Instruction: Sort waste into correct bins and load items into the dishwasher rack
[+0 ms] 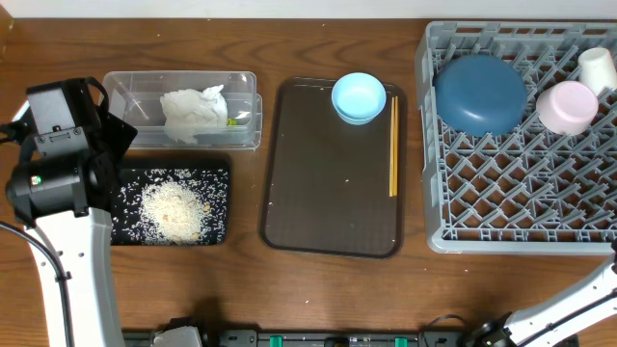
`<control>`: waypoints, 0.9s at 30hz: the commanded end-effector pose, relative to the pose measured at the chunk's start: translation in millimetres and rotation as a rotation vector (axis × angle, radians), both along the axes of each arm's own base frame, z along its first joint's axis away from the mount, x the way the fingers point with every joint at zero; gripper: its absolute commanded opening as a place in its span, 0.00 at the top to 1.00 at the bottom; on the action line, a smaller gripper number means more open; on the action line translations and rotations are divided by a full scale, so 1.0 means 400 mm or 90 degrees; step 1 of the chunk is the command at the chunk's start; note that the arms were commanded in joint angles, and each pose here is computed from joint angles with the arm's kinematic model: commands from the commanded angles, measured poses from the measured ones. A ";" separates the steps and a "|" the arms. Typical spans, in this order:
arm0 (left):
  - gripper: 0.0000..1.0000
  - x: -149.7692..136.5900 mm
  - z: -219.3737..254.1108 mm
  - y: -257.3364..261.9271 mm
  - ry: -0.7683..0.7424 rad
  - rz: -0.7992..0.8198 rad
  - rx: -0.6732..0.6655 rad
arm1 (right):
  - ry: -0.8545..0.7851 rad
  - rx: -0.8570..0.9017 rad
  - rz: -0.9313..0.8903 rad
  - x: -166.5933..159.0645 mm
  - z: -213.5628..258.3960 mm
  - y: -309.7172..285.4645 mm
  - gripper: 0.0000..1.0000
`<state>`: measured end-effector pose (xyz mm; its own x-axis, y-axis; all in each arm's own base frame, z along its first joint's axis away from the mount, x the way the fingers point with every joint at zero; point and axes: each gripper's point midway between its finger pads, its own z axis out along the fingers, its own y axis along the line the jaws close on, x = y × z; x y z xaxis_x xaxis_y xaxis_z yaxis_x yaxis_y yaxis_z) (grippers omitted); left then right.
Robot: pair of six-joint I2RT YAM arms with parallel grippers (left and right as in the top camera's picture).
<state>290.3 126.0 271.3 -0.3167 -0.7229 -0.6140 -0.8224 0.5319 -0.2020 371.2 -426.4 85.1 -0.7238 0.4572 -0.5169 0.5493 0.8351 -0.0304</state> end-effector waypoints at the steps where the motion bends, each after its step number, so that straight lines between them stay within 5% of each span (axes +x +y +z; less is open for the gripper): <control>1: 0.10 -0.006 -0.004 0.012 0.005 0.017 0.005 | 0.012 0.025 -0.013 -0.031 -0.033 0.000 0.70; 17: 0.10 -0.006 -0.004 0.012 0.005 0.017 0.005 | 0.044 0.077 -0.034 -0.085 -0.056 0.023 0.80; 27: 0.10 -0.006 -0.005 0.012 0.005 0.017 0.005 | 0.022 0.051 -0.039 -0.084 0.020 0.021 0.72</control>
